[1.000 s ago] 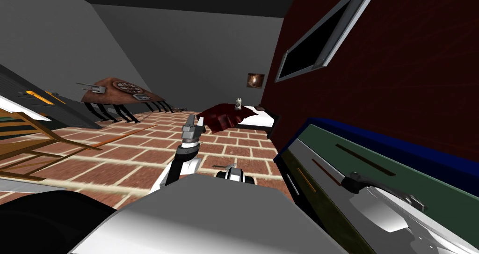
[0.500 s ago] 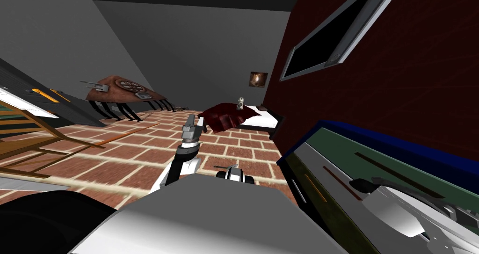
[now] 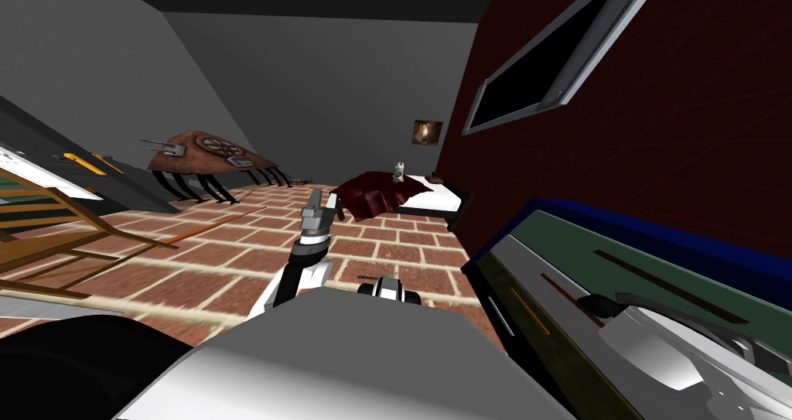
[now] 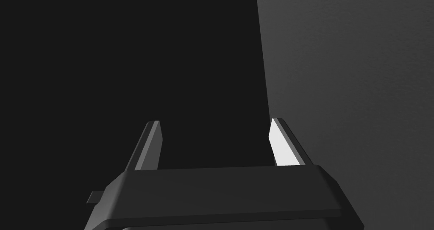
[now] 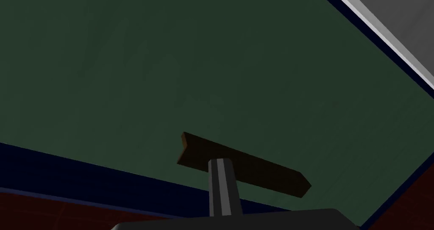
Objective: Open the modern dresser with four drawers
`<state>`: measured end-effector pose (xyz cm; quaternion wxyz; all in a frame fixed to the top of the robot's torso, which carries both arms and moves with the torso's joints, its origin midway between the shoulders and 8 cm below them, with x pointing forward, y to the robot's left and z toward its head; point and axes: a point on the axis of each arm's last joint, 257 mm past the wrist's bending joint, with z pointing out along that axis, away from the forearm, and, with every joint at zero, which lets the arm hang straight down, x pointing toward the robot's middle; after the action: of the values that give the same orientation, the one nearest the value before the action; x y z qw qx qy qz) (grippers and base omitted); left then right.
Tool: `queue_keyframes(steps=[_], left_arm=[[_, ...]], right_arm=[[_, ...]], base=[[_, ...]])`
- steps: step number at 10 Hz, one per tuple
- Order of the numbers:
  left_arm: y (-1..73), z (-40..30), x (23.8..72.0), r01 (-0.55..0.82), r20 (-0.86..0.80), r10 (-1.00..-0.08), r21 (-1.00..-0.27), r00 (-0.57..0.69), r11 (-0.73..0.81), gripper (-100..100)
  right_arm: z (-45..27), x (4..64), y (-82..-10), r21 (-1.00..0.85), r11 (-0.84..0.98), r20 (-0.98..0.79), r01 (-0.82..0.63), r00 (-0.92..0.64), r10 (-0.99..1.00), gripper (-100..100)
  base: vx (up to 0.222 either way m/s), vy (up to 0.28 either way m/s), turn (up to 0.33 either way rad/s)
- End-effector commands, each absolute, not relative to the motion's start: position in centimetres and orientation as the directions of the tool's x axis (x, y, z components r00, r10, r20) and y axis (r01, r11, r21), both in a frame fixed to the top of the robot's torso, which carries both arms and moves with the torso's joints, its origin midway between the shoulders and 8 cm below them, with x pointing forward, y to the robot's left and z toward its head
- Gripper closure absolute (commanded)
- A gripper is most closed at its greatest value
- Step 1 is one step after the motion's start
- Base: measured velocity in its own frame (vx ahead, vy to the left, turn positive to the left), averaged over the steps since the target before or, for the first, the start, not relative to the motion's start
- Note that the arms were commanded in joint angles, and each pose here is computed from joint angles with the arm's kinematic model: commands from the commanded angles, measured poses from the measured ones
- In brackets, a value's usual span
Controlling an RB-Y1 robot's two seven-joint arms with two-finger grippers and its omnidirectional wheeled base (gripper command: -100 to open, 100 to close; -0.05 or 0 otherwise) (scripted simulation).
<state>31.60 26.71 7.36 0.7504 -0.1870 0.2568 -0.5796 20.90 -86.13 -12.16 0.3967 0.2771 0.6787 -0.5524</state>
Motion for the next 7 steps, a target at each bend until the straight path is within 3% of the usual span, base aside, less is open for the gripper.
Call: queue_keyframes(steps=[1,2,3,7], left_arm=[[26.7,7.4,31.6,0.774,-0.169,-0.966,-0.578,0.196,0.258,0],[26.7,7.4,31.6,0.774,-0.169,-0.966,-0.578,0.196,0.258,0],[26.7,7.4,31.6,0.774,-0.169,-0.966,-0.578,0.196,0.258,0],[26.7,7.4,31.6,0.773,-0.169,-0.966,-0.579,0.197,0.259,0]], right_arm=[[-11.8,21.1,-86.0,-0.532,0.237,-0.843,0.813,-0.533,-0.065,100],[-11.8,21.1,-86.0,-0.531,0.237,-0.844,0.813,-0.533,-0.064,100],[-11.1,21.2,-86.3,-0.534,0.234,-0.842,0.812,-0.534,-0.069,-100],[-9.4,21.5,-86.7,-0.540,0.229,-0.840,0.810,-0.537,-0.079,-100]], base=[[-0.036,0.229,-0.009],[-0.015,0.111,-0.010],[0.048,-0.076,-0.028],[0.036,-0.159,-0.010]])
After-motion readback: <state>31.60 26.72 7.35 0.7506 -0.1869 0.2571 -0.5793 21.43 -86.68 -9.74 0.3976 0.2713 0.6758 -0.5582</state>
